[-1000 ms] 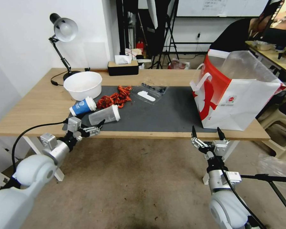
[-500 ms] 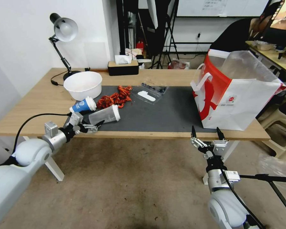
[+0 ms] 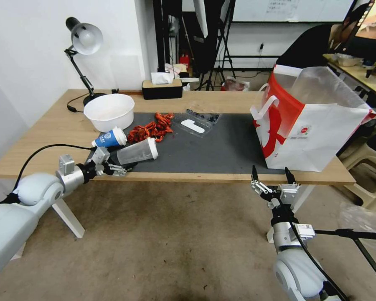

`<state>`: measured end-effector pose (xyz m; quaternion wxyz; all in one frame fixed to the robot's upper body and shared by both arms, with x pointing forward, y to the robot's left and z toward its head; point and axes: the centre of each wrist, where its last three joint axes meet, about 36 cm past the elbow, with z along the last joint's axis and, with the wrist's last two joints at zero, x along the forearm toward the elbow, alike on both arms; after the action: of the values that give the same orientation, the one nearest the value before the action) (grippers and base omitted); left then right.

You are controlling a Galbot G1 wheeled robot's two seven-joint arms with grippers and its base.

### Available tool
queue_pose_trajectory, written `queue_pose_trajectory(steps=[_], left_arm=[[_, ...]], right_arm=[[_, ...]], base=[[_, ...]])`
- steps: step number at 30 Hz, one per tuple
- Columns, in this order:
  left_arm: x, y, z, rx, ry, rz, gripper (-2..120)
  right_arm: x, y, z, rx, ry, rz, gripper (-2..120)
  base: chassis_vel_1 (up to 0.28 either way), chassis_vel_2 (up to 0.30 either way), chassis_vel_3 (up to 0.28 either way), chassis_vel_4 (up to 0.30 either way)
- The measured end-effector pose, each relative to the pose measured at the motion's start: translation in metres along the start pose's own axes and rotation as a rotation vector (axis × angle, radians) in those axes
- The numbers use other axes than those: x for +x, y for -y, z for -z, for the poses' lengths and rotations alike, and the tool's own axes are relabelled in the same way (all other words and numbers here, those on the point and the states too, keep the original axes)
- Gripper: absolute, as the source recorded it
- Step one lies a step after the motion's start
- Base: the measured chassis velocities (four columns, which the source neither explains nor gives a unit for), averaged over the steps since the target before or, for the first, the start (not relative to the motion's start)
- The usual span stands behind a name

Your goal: Pick up the trash from the table and place it into the takeout bag.

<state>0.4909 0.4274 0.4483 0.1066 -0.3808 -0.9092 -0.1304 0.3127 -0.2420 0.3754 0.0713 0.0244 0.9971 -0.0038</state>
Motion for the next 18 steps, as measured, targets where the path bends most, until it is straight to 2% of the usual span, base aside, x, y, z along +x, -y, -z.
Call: queue_pose_trajectory(steps=[5,9,10,13,18], left_arm=[[-0.004,-0.004,0.000,-0.014,-0.010,-0.019,91],[-0.003,-0.012,-0.002,-0.037,-0.036,-0.041,72],[-0.003,-0.012,-0.002,-0.037,-0.036,-0.041,72],[-0.001,-0.017,-0.004,-0.051,-0.052,-0.056,58],[0.001,-0.019,-0.004,-0.067,-0.051,-0.063,54]], right_arm=[[0.000,0.000,0.000,0.001,0.001,-0.002,100],[0.000,-0.001,0.000,0.002,0.001,-0.003,100],[0.000,-0.001,0.000,0.002,0.001,-0.003,100],[0.000,-0.001,0.000,0.002,0.002,-0.003,100],[0.000,-0.001,-0.001,0.004,0.002,-0.005,100]], base=[[0.000,0.000,0.000,0.000],[0.000,0.000,0.000,0.000],[0.000,0.000,0.000,0.000],[0.000,0.000,0.000,0.000],[0.000,0.000,0.000,0.000]])
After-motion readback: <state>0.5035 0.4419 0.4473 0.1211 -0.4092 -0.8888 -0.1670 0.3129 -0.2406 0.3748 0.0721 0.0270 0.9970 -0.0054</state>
